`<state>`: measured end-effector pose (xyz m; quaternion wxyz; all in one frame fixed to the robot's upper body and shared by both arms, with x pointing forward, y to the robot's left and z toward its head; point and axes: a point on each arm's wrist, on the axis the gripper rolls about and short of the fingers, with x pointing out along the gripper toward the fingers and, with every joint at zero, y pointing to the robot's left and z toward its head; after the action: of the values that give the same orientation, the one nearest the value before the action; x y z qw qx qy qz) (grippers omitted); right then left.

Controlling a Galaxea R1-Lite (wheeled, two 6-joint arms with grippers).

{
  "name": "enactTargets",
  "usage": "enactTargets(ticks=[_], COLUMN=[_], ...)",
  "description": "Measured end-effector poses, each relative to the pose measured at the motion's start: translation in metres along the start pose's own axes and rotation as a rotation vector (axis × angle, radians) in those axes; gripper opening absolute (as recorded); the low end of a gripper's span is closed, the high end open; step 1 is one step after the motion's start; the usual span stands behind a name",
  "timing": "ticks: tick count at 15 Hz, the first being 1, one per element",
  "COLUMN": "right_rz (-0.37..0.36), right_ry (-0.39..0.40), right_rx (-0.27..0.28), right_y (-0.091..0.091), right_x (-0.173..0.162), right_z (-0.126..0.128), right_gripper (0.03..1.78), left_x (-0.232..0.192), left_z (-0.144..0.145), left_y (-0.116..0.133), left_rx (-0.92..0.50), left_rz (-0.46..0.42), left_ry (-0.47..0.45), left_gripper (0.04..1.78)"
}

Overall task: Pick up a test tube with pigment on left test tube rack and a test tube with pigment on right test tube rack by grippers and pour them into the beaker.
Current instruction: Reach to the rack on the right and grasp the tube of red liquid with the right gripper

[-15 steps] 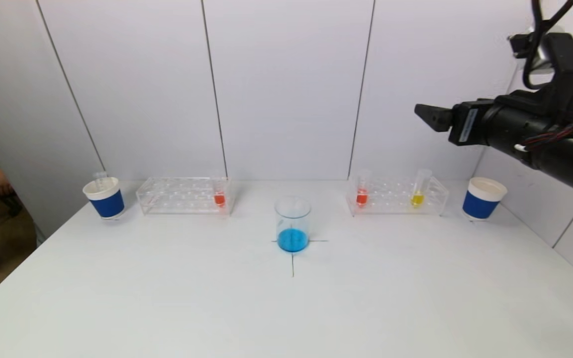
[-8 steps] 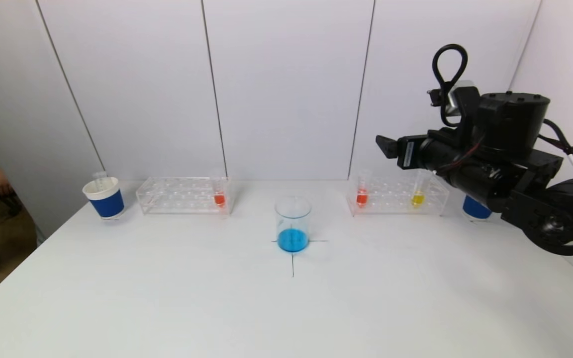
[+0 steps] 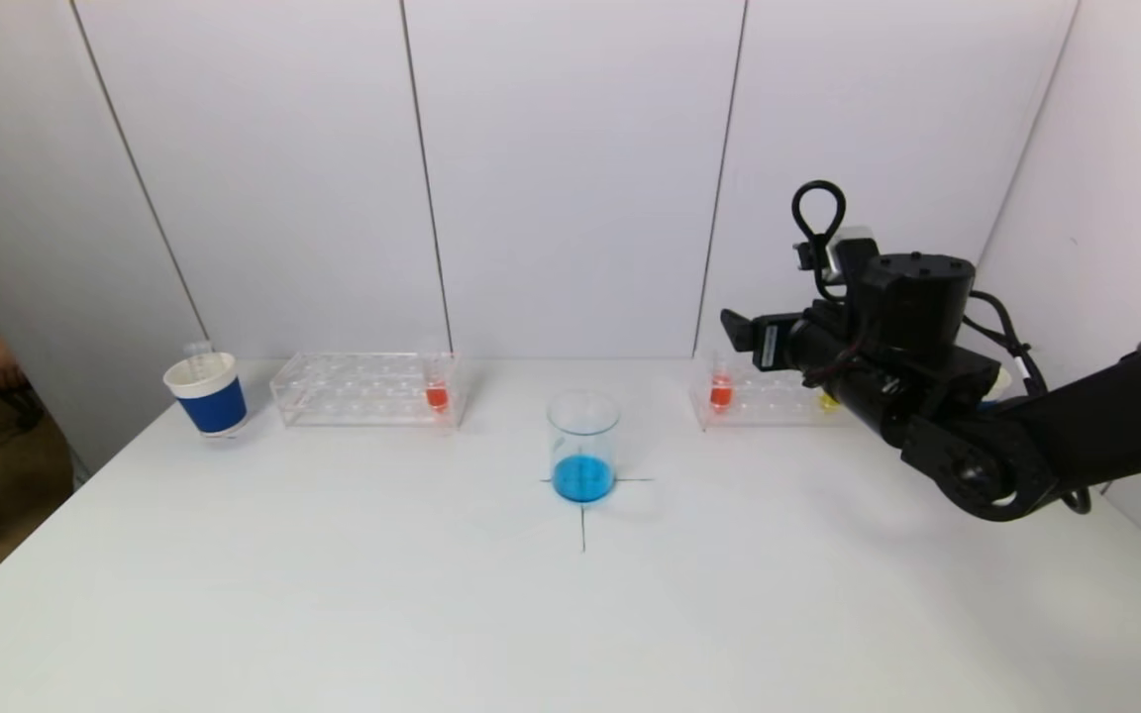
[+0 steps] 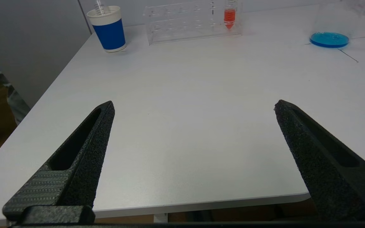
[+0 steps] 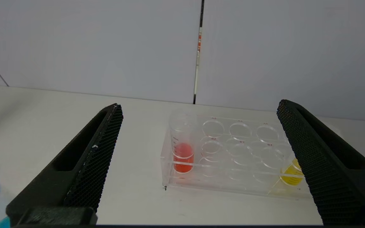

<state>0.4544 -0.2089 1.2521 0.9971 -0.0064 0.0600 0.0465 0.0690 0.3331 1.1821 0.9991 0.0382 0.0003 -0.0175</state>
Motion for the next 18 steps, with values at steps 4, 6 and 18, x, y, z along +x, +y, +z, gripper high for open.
enactTargets(ticks=[4,6,18], right_rz=[-0.019,-0.024,-0.030], right_ry=[-0.006,0.001,0.030], right_rx=[0.002,-0.001,-0.012], right_y=[0.002,0.003,0.010], right_x=[0.015,0.021,0.040], right_z=[-0.023,-0.034,-0.078], right_gripper=[1.77,1.77,1.77], left_x=[0.000,0.000,0.000], left_z=[0.000,0.000,0.000], left_y=[0.000,0.000,0.000], left_rx=[0.000,0.000,0.000], left_rz=[0.000,0.000,0.000], left_ry=[0.000,0.000,0.000], left_gripper=[1.76,1.76,1.76])
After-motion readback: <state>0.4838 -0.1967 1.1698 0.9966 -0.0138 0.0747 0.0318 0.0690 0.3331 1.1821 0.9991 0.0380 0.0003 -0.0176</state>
